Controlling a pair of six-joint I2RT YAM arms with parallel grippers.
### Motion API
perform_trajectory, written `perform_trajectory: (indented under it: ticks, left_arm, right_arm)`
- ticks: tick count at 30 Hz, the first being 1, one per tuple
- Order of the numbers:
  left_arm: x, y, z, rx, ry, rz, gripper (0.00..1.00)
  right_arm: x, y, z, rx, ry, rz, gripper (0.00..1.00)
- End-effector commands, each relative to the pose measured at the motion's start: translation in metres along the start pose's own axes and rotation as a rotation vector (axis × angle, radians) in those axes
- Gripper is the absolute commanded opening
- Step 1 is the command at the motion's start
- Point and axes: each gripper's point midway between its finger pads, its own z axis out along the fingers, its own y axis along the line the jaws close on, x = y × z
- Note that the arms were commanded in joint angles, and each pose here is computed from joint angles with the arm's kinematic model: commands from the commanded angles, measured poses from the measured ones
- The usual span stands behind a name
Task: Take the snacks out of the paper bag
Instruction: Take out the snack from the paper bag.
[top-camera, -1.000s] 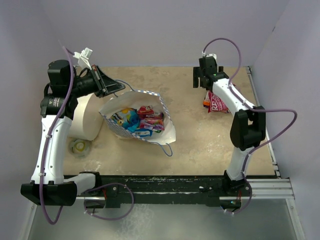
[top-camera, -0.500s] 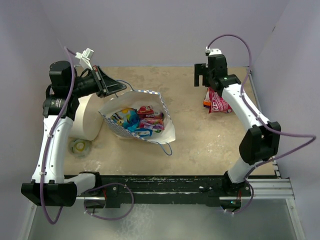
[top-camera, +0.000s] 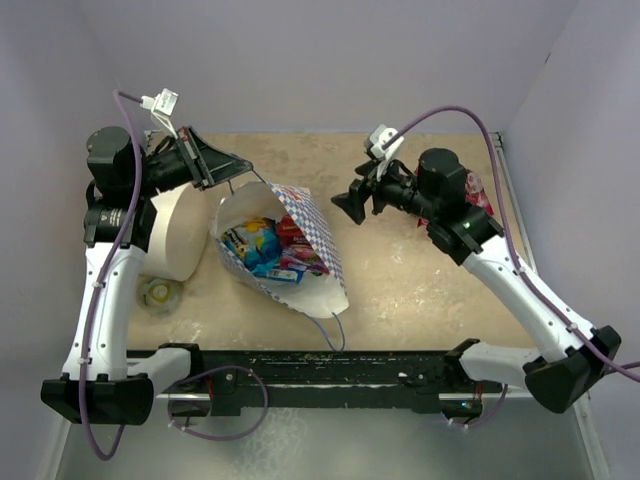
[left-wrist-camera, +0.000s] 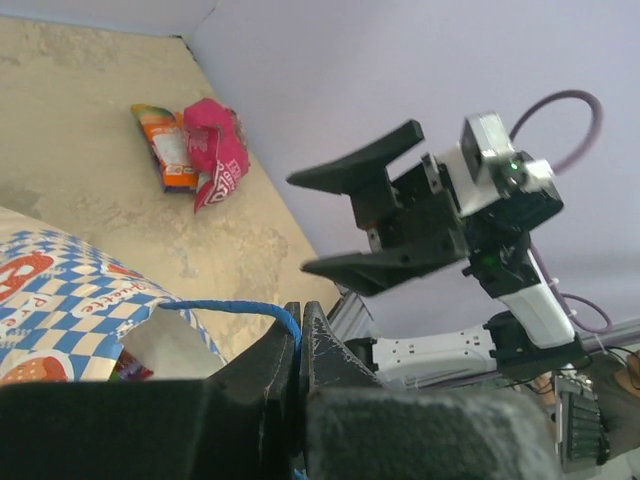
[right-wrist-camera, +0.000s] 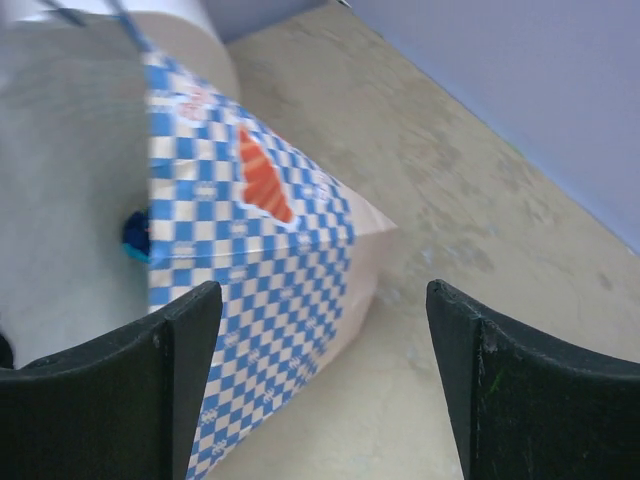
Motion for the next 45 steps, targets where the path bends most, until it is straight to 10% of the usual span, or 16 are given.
perform_trajectory:
  ticks: [1,11,30,45]
  left_arm:
    - [-0.025,-0.035,-0.005,0.059,-0.078,0.202,0.00]
    - [-0.049,-0.042,-0.001,0.031,-0.086,0.349,0.00]
    - [0.007,-0.045,-0.007,0.152,-0.016,0.007,0.00]
    - [-0.001,-0.054,-0.010,0.144,-0.045,0.094,0.00]
  right_arm:
    - [-0.026,0.050,-0.013,-0.201,-0.127,-0.125,0.83]
    - [-0.010,0.098,-0.022,-0.320,-0.073,-0.171,0.68]
    - [0.013,0.192,0.014,-0.390,0.044,-0.118,0.44]
    - [0.127,0.180,0.077,-0.370,0.266,-0.517,0.27]
